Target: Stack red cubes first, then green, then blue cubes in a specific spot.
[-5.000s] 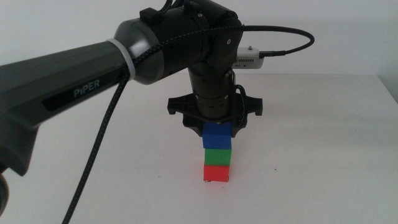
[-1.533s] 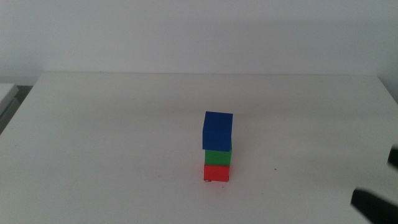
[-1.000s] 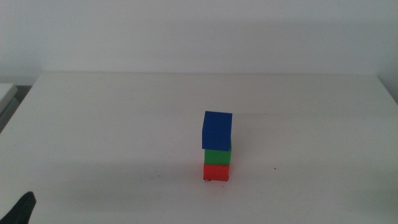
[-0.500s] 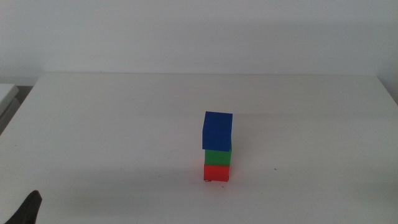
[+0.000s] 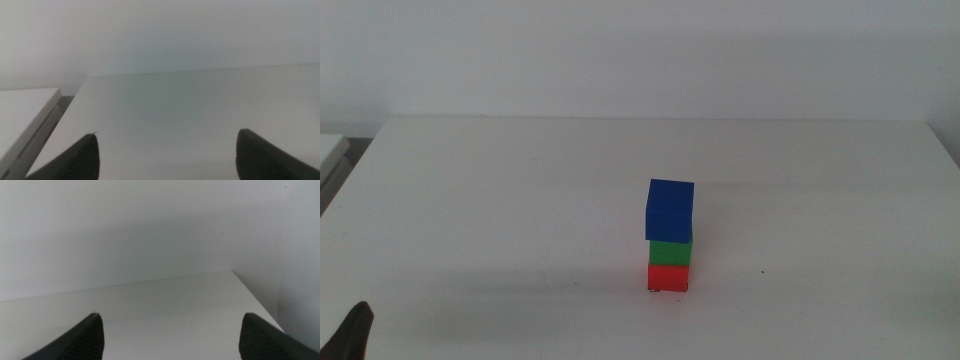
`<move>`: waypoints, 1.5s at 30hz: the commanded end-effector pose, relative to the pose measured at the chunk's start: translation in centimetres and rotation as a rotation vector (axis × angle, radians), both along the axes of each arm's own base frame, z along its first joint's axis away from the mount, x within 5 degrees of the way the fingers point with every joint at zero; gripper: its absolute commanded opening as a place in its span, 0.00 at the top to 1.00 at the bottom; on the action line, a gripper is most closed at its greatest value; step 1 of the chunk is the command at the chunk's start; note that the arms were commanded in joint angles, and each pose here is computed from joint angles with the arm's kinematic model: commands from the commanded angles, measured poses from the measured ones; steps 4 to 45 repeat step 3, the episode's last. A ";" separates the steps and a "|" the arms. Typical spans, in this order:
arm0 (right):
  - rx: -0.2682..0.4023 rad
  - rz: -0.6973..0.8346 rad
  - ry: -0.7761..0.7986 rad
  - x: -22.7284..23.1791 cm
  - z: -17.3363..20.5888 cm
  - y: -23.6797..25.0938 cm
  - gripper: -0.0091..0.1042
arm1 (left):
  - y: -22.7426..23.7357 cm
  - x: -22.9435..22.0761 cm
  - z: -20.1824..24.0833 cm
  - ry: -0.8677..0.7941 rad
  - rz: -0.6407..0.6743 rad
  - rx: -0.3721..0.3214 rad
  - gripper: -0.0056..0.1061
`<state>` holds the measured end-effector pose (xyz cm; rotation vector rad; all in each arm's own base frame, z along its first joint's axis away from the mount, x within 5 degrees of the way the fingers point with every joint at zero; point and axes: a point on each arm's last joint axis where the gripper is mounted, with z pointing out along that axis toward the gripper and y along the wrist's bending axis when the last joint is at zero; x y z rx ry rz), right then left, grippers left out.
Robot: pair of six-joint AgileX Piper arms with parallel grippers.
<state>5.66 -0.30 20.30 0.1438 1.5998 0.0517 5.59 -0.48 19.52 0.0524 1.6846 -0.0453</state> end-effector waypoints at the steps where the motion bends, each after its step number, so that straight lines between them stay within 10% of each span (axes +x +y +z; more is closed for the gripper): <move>1: -0.006 -0.009 -0.013 0.0 0.0 -0.1 0.20 | 0.0 0.0 0.1 -0.014 0.005 -0.016 0.12; 45: -0.006 -0.009 -0.013 0.0 0.0 -0.1 0.20 | 0.0 0.0 0.1 -0.015 0.006 0.001 0.12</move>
